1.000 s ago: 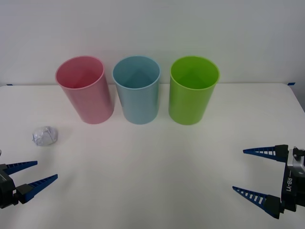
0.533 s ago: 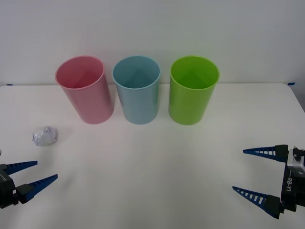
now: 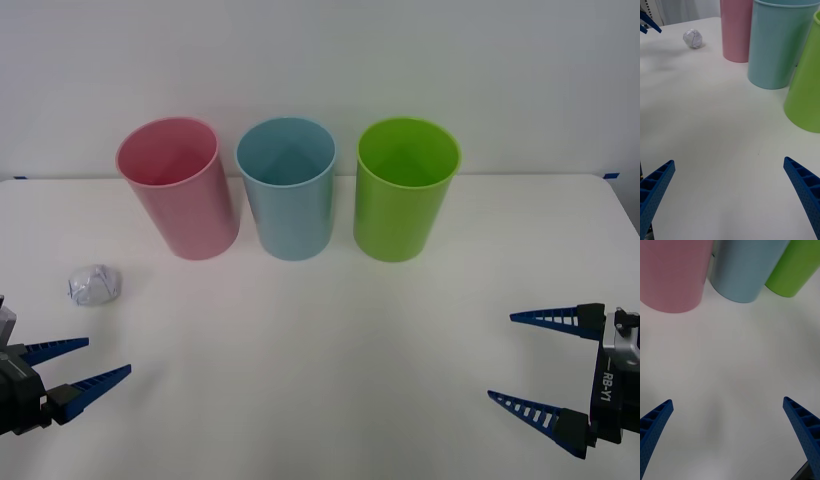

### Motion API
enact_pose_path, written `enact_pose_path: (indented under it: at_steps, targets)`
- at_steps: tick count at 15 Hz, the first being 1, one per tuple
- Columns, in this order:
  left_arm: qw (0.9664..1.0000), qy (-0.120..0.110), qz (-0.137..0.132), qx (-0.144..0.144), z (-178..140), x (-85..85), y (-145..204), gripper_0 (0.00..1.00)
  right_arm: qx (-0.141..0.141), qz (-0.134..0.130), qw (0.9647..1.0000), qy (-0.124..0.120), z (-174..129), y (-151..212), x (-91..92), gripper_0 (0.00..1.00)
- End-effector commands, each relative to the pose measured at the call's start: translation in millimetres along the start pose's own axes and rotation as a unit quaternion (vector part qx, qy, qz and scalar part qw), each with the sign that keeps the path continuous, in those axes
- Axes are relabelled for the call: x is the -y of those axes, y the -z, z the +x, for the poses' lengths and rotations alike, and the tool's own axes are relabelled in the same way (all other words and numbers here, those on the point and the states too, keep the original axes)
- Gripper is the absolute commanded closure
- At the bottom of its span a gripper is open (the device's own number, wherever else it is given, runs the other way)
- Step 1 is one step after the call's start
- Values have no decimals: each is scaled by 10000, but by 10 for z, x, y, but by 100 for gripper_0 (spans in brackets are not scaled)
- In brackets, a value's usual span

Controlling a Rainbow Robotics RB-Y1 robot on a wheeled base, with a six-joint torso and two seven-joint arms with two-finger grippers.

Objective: Put cans in the blue bin and PET bottles in the pink bin and trash in the green bin.

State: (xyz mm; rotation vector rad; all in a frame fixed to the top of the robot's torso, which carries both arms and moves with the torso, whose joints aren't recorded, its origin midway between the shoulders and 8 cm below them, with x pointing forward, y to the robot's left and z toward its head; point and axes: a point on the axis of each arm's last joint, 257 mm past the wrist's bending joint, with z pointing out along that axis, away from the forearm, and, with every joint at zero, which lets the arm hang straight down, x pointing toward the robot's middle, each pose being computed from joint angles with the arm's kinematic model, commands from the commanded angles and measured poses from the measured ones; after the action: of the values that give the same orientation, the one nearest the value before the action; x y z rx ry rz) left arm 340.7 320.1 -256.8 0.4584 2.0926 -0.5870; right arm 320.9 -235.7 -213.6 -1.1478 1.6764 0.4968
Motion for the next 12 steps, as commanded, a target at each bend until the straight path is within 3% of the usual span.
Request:
enact_pose_path:
  at_steps: [1,7,9,12]
  targets:
    - [9993,324,-146,-77,-47,-98,-11,0,0,0,10000,0,0,0,0,0]
    - [9936,890,-646,-263,-227,-385,-55,0,0,0,10000,0,0,0,0,0]
    - [9919,736,-959,-398,-296,-562,-45,0,0,0,10000,0,0,0,0,0]
    - [9882,635,-1250,-620,-361,-653,-134,0,0,0,10000,0,0,0,0,0]
